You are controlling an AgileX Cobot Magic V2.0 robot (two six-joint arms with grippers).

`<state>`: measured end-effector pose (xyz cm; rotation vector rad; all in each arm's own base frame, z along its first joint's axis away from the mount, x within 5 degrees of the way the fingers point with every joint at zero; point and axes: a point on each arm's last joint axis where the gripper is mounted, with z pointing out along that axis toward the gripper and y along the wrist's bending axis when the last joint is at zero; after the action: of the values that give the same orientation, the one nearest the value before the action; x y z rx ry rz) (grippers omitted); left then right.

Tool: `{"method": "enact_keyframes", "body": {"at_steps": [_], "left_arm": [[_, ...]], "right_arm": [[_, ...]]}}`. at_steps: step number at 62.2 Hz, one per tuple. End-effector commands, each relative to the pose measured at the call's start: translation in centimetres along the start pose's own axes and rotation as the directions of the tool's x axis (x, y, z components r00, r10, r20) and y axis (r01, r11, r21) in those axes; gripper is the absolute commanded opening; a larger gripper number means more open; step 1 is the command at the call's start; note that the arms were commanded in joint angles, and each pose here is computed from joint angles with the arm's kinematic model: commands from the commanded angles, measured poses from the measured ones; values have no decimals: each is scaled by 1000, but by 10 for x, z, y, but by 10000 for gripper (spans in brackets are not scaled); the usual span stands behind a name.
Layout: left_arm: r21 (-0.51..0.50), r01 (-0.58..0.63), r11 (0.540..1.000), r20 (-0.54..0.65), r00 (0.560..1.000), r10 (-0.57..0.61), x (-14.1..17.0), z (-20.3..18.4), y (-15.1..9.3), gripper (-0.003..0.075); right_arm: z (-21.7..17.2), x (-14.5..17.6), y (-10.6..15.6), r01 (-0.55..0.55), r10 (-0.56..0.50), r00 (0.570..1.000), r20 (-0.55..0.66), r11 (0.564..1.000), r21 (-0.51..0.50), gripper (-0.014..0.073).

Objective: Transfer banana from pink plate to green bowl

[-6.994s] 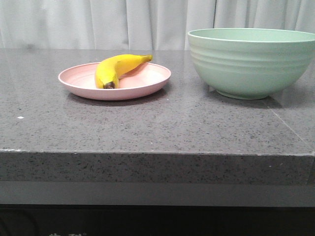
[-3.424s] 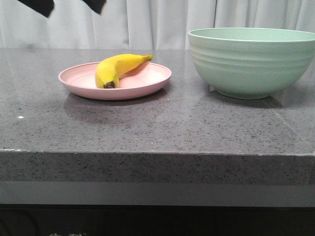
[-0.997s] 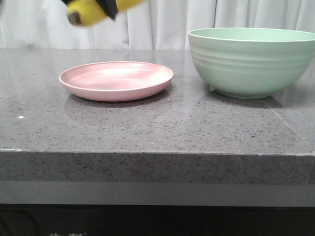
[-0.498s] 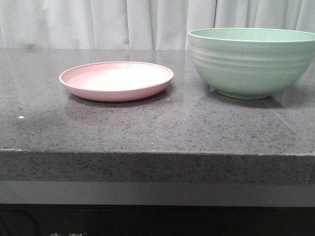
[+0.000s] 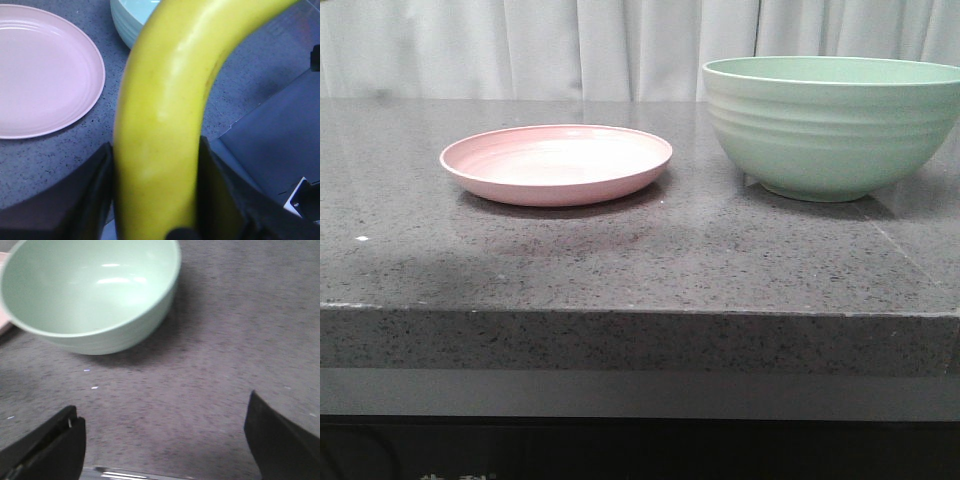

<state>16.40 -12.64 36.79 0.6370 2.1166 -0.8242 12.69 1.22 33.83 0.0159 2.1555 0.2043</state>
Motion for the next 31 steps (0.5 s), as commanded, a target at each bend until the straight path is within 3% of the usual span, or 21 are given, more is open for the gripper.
{"method": "enact_keyframes", "body": {"at_steps": [1, 18, 31], "left_arm": [[14, 20, 1000, 105, 994, -21, -15, -6, -5, 223], [12, 20, 1000, 104, 994, -21, -15, -4, -4, 223], [12, 20, 1000, 104, 994, -21, -15, -4, -4, 223]], "right_arm": [[-5, -15, 10, 17, -7, 995, 95, 995, -100, 654], [1, -26, 38, 111, -42, 984, 176, 908, -404, 654], [21, -37, 51, 299, -144, 940, 308, 781, -548, 654]]}}
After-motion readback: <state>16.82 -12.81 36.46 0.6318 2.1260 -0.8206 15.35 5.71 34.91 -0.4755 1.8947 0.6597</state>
